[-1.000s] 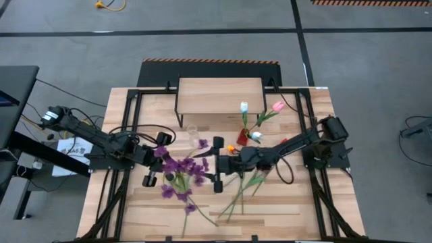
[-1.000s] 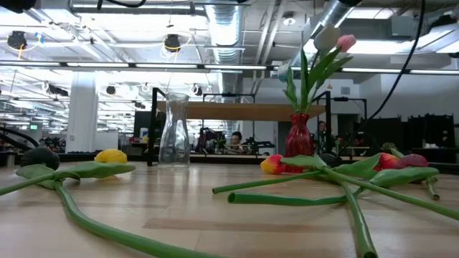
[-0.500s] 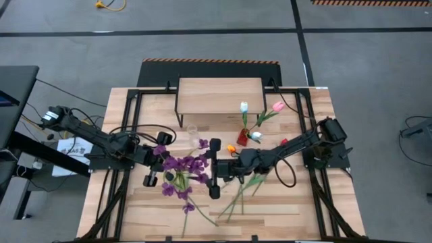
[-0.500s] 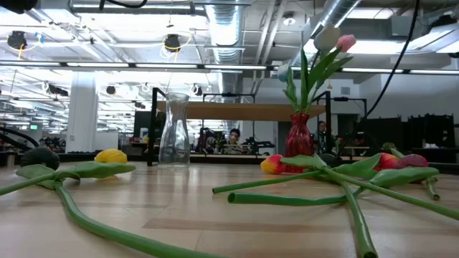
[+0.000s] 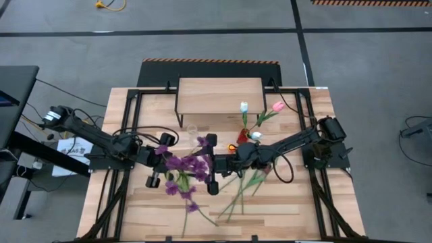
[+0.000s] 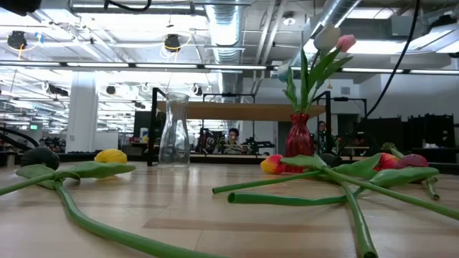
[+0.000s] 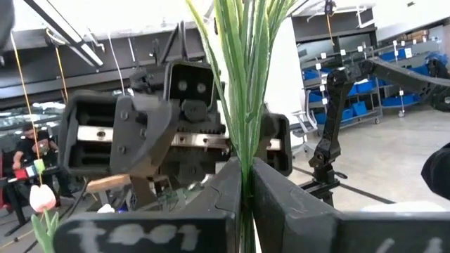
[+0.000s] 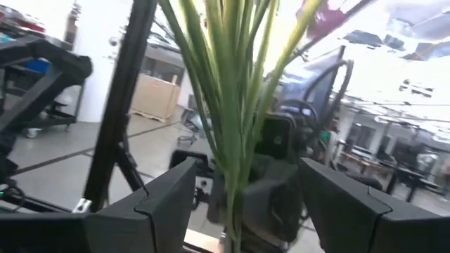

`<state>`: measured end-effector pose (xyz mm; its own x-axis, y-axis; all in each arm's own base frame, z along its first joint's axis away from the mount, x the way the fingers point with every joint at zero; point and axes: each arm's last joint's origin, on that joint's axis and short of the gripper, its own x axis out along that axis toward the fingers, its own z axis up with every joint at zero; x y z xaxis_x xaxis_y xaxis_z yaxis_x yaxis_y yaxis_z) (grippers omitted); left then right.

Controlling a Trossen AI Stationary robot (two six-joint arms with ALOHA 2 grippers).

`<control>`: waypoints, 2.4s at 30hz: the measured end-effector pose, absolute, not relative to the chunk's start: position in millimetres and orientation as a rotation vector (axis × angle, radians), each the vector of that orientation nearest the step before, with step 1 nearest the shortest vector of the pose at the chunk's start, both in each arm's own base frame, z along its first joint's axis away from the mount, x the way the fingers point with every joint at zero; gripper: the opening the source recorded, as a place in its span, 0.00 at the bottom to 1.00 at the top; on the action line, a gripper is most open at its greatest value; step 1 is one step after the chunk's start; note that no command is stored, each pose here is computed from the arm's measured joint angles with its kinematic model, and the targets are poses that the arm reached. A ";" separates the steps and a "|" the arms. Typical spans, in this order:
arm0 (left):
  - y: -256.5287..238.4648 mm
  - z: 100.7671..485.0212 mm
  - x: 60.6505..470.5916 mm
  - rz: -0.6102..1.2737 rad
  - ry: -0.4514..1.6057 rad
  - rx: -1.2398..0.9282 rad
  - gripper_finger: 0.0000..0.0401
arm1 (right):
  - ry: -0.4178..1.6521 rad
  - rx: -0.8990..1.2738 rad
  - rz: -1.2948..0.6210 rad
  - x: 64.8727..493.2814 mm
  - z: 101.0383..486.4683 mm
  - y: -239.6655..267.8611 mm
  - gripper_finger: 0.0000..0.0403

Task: Pick and place flowers into a vace then onto a shelf
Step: Put the purple flowers into the red flower vase

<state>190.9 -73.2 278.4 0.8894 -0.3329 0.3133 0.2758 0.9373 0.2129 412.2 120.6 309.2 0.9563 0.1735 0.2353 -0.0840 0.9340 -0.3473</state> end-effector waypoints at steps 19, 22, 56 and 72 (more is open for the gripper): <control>-76.6 273.1 210.7 -0.258 -0.386 0.168 0.02 | -0.270 -0.322 0.157 413.6 309.3 115.8 0.61; -77.0 273.1 219.2 -0.250 -0.372 0.174 0.02 | -0.270 -0.322 0.157 413.6 309.2 115.9 0.61; -74.3 270.0 225.4 -0.208 -0.323 0.140 0.08 | -0.231 -0.303 0.151 415.6 305.9 111.5 0.01; -81.2 271.1 212.0 -0.132 -0.218 0.159 0.50 | -0.186 -0.308 0.128 409.6 314.0 108.5 0.00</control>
